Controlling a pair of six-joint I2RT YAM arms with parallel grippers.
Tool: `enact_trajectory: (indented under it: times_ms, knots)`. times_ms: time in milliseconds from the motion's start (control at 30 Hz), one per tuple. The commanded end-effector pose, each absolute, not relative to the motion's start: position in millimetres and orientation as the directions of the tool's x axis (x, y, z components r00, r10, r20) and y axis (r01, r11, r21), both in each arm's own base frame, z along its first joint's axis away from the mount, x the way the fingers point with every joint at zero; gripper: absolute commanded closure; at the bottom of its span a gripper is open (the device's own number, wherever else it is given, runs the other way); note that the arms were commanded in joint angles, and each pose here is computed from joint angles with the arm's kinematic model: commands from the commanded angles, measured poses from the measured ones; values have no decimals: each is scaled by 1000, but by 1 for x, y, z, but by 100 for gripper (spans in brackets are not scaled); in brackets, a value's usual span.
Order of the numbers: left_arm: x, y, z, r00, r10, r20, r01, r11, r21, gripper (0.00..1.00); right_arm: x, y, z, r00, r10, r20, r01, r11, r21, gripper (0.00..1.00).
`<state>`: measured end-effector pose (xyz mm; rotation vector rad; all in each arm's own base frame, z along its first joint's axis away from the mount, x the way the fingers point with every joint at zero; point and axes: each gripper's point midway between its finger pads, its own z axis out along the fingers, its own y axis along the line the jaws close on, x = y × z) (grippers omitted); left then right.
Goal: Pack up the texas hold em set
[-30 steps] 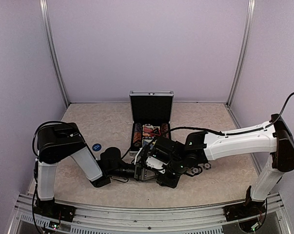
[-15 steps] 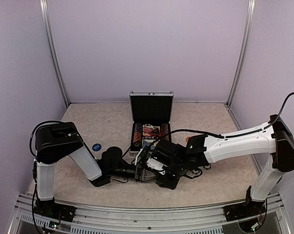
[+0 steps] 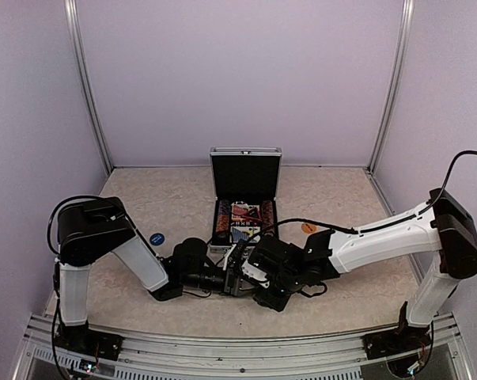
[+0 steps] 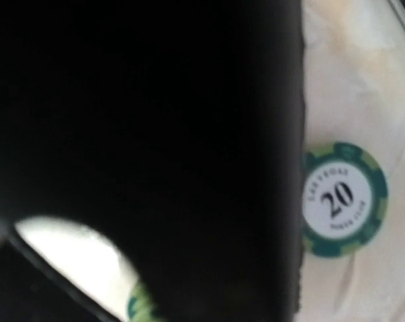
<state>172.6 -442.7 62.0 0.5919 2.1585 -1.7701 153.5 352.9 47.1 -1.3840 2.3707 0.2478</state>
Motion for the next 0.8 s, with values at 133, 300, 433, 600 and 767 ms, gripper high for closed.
enact_trajectory:
  times_ms: [133, 300, 433, 600, 767]
  knots:
    - [183, -434, 22, -942, 66, -328, 329, 365, -871, 99, 175, 387, 42, -463, -708, -534, -825, 564, -31, 100]
    - [182, -432, 23, -945, 53, -323, 319, 375, -870, 100, 172, 393, 40, -486, -690, -537, -822, 569, 13, 100]
    - [180, -428, 23, -948, 40, -317, 307, 386, -870, 100, 170, 399, 41, -509, -663, -549, -813, 579, 55, 100]
    - [180, -421, 21, -951, 20, -310, 289, 420, -860, 100, 165, 406, 34, -542, -661, -520, -805, 585, 95, 100]
    - [182, -414, 21, -949, -5, -315, 280, 444, -851, 100, 165, 410, 32, -560, -648, -517, -790, 606, 96, 100]
